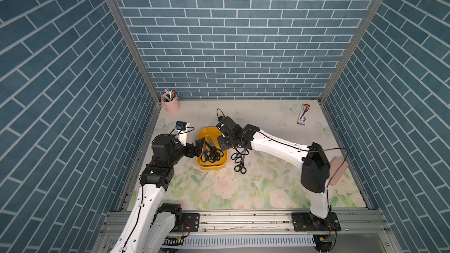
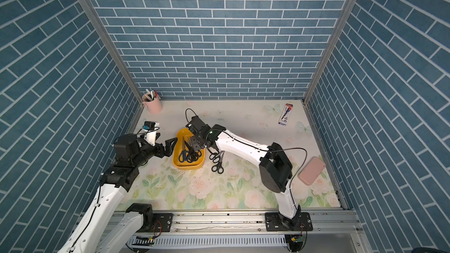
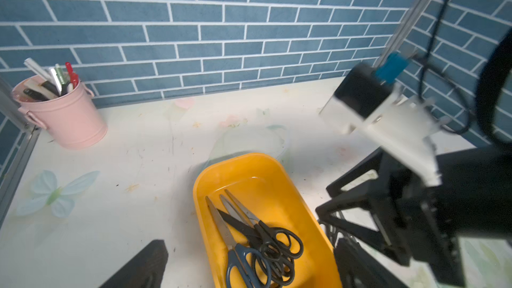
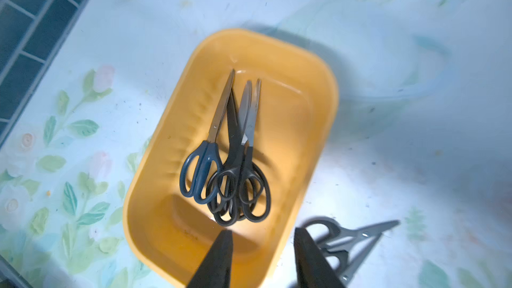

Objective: Put the scissors into the storage box
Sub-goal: Pick up the scissors from the center of the board.

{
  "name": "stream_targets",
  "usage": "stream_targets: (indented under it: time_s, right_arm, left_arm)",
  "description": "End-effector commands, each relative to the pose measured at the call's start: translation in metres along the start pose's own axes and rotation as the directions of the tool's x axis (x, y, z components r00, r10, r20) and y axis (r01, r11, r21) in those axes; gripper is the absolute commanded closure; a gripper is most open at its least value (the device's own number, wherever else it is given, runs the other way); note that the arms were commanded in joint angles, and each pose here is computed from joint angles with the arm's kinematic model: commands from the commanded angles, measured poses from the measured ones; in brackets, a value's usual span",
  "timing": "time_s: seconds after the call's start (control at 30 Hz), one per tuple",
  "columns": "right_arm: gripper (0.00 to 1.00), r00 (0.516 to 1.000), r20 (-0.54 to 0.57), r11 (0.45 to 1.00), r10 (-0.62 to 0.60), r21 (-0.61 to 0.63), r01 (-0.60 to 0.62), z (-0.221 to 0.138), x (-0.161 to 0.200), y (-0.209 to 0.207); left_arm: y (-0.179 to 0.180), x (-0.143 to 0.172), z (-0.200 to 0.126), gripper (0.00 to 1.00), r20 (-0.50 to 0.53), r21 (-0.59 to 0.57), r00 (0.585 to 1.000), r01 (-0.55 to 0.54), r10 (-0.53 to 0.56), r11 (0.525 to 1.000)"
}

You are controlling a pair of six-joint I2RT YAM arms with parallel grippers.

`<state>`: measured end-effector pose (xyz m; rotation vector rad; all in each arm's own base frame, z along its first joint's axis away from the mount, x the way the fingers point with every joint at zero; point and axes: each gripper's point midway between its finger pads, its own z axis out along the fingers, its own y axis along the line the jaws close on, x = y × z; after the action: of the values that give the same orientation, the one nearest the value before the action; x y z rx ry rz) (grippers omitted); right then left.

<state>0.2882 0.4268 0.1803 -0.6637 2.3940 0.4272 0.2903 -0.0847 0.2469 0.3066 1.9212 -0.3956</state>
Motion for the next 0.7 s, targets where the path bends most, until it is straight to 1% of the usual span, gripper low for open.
stream_targets:
  time_s: [0.0, 0.03, 0.13, 0.2, 0.3, 0.4, 0.43, 0.5, 0.57, 0.67]
  right_arm:
    - [0.55, 0.986, 0.167, 0.994, 0.017, 0.099, -0.034, -0.035, -0.024, -0.031]
    - [0.51, 0.984, 0.173, 0.992, 0.031, 0.115, -0.052, -0.039, -0.020, -0.042]
    - [0.51, 0.987, 0.136, 0.982, 0.087, 0.155, -0.107, -0.040, 0.001, -0.072]
    - [0.52, 0.985, 0.096, 0.974, 0.140, 0.165, -0.154, -0.037, 0.018, -0.091]
    - [0.52, 0.974, 0.054, 0.965, 0.219, 0.139, -0.224, -0.034, 0.041, -0.109]
    - [0.54, 0.970, 0.019, 0.958, 0.243, 0.153, -0.243, -0.031, 0.061, -0.120]
    - [0.54, 0.969, 0.009, 0.956, 0.246, 0.165, -0.244, -0.030, 0.067, -0.122]
    - [0.54, 0.964, -0.012, 0.944, 0.264, 0.207, -0.256, -0.027, 0.077, -0.132]
    - [0.54, 0.954, -0.028, 0.929, 0.297, 0.238, -0.282, -0.025, 0.086, -0.144]
    - [0.54, 0.950, -0.019, 0.918, 0.312, 0.262, -0.296, -0.023, 0.094, -0.158]
  left_arm:
    - [-0.016, -0.010, -0.005, 0.00, 0.054, 0.090, 0.999, -0.012, 0.007, 0.996]
    - [-0.018, -0.012, -0.007, 0.00, 0.069, 0.093, 0.998, -0.019, 0.012, 0.996]
    - [-0.034, -0.018, -0.014, 0.00, 0.109, 0.143, 0.993, -0.051, 0.035, 0.988]
    - [-0.045, -0.017, -0.015, 0.00, 0.114, 0.178, 0.992, -0.064, 0.044, 0.982]
    - [-0.063, -0.010, -0.011, 0.00, 0.084, 0.225, 0.994, -0.086, 0.069, 0.971]
    - [-0.081, -0.001, -0.006, 0.00, 0.048, 0.274, 0.994, -0.107, 0.098, 0.956]
    - [-0.084, 0.003, -0.004, 0.02, 0.030, 0.285, 0.995, -0.105, 0.100, 0.953]
    - [-0.086, 0.011, 0.005, 0.06, -0.020, 0.270, 0.996, -0.077, 0.086, 0.960]
    - [-0.093, 0.017, 0.012, 0.09, -0.064, 0.268, 0.997, -0.026, 0.045, 0.963]
    - [-0.108, 0.025, 0.025, 0.07, -0.117, 0.232, 0.992, 0.067, -0.041, 0.970]
